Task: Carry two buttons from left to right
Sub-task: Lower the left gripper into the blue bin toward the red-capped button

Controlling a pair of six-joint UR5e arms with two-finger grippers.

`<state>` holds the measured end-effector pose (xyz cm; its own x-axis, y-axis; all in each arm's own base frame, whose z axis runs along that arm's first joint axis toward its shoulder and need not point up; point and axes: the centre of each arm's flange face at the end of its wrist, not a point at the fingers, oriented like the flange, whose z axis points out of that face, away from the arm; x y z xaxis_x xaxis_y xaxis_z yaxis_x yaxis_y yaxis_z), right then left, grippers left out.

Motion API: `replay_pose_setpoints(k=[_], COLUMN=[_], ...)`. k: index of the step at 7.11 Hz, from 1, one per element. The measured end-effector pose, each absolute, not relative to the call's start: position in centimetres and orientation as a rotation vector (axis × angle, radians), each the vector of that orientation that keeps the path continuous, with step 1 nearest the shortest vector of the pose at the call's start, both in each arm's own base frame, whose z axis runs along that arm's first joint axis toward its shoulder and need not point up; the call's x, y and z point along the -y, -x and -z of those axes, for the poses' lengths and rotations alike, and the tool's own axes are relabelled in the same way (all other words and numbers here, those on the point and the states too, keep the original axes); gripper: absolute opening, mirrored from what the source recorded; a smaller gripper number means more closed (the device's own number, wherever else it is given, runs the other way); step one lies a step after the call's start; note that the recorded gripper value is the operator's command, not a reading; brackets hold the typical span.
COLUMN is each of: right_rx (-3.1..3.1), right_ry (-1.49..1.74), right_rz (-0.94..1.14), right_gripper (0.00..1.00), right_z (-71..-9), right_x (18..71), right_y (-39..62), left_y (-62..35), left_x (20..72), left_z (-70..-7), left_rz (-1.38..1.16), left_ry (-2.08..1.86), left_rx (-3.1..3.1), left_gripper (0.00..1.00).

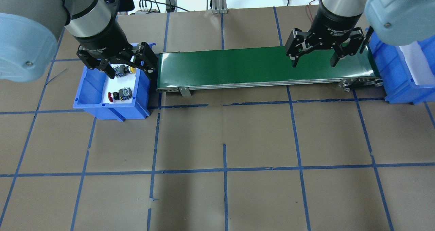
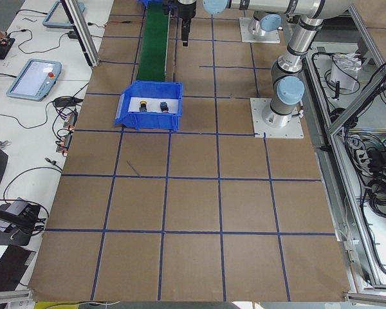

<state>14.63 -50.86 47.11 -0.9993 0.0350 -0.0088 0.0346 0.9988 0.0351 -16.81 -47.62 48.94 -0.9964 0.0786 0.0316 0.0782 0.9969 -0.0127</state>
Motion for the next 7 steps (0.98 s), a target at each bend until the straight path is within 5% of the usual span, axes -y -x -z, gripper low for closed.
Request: replay_pose_setpoints(k=[7], right_rx=[-3.131], right_ry=[-0.049], right_rz=[-0.045], right_gripper=[1.00], right_z=[-47.41], right_x=[50.62], right_y=[-14.86], left_y=[16.44], left_x=[47.98], left_z=[-49.65], left_rz=[-0.030], left_ry=[0.114], left_rx=[3.107], left_gripper=[1.00])
